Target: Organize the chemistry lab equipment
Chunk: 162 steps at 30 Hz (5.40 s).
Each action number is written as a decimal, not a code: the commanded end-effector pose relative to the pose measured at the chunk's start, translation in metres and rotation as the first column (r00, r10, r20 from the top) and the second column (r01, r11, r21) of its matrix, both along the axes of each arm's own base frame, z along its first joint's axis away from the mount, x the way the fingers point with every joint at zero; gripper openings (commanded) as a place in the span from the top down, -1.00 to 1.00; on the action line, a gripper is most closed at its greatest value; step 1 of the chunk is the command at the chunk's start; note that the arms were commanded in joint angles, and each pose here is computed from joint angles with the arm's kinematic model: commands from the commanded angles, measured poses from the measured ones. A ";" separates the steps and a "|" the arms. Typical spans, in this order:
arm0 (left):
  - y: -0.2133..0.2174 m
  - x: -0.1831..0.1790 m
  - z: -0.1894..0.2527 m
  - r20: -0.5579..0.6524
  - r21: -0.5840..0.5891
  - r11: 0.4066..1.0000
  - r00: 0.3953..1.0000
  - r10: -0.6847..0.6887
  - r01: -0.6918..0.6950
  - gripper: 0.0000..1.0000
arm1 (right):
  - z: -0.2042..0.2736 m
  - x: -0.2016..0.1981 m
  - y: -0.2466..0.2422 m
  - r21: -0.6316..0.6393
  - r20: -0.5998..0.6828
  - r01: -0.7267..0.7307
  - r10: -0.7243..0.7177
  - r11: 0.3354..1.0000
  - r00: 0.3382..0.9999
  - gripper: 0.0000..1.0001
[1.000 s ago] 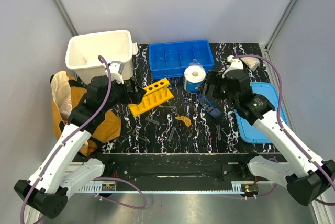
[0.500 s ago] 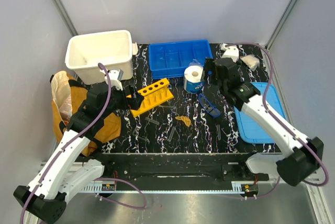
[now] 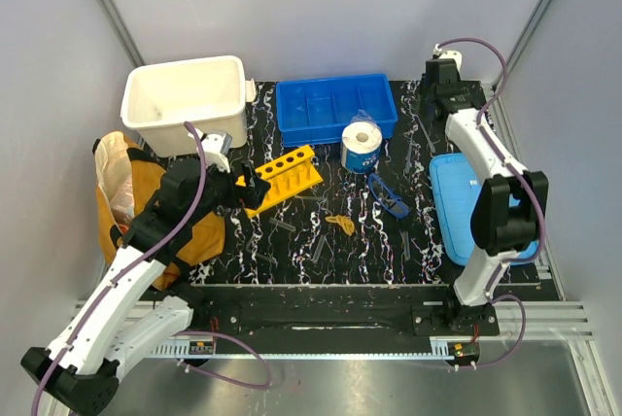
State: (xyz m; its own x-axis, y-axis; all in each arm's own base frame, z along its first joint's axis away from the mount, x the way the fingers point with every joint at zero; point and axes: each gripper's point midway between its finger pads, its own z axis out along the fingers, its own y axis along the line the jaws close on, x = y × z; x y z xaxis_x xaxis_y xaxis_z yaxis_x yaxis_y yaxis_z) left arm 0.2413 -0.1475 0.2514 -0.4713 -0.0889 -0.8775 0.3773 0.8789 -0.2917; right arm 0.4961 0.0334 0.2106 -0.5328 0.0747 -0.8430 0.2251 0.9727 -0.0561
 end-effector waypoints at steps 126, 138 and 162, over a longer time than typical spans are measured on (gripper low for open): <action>0.006 0.008 0.009 0.068 0.066 0.996 0.996 0.053 -0.057 -0.89 | -0.043 0.002 0.030 0.205 -0.214 -0.005 0.050 0.979 0.976 0.19; 0.007 0.007 0.009 0.071 0.062 0.996 0.996 0.055 -0.059 -0.89 | -0.109 0.001 0.021 0.212 -0.339 0.096 -0.019 0.973 0.940 0.22; 0.006 0.007 0.008 0.071 0.058 0.996 0.996 0.057 -0.061 -0.89 | -0.191 -0.004 0.015 0.220 -0.483 0.129 -0.007 0.967 0.876 0.35</action>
State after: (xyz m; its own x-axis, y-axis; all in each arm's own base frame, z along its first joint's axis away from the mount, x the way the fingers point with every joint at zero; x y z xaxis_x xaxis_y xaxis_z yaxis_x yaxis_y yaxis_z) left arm 0.2457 -0.1365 0.2441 -0.4516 -0.0327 -0.8916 0.3225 0.9258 -0.1974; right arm 0.4837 0.0444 0.0207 -0.8514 0.2915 -0.4361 0.3116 0.9498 0.0265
